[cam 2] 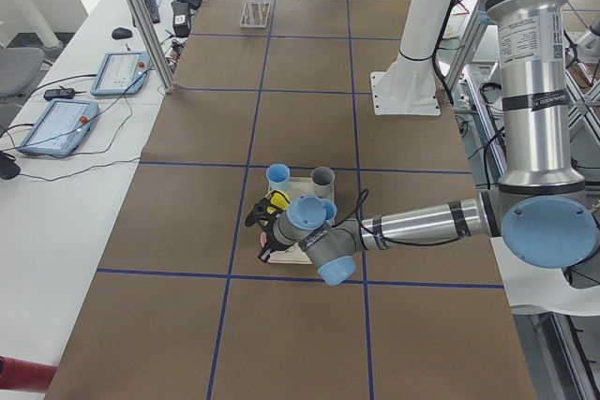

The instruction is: Transfer IKEA cup to right arm and place on rack

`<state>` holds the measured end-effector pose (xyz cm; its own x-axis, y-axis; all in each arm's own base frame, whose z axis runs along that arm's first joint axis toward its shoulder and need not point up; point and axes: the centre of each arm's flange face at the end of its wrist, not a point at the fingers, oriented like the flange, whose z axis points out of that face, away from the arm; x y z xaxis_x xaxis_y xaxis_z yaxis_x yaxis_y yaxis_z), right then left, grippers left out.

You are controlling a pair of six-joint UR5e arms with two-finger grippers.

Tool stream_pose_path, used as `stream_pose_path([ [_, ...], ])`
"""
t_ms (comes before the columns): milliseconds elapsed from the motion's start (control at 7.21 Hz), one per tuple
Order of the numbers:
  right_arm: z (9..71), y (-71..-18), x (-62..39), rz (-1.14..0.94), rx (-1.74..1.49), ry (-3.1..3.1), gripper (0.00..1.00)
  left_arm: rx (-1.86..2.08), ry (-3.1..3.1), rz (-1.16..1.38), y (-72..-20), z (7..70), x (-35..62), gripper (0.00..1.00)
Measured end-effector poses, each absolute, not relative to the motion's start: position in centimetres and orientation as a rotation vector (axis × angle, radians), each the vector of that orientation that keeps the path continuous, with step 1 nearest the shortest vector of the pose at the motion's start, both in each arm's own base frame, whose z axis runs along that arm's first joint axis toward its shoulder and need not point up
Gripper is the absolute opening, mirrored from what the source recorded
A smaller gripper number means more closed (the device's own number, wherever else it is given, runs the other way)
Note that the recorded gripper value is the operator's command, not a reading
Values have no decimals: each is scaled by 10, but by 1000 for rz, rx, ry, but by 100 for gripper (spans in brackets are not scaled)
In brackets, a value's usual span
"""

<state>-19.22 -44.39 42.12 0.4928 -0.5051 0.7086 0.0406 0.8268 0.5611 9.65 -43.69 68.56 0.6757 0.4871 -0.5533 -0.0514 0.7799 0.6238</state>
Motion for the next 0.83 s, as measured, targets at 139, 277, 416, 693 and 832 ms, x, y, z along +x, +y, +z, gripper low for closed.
stream_pose_path([
  [139, 411, -449, -195, -360, 539, -1018, 100, 625, 792, 336, -442, 679, 95, 0],
  [277, 396, -455, -201, -382, 579, -1034, 100, 652, 794, 343, -449, 672, 81, 0],
  [416, 384, -461, -210, -416, 634, -1061, 99, 692, 792, 347, -456, 664, 56, 0],
  [693, 378, -473, -238, -480, 743, -1116, 98, 713, 852, 328, -475, 610, 9, 0],
  [832, 369, -479, -259, -490, 806, -1117, 98, 695, 877, 277, -484, 553, -9, 0],
])
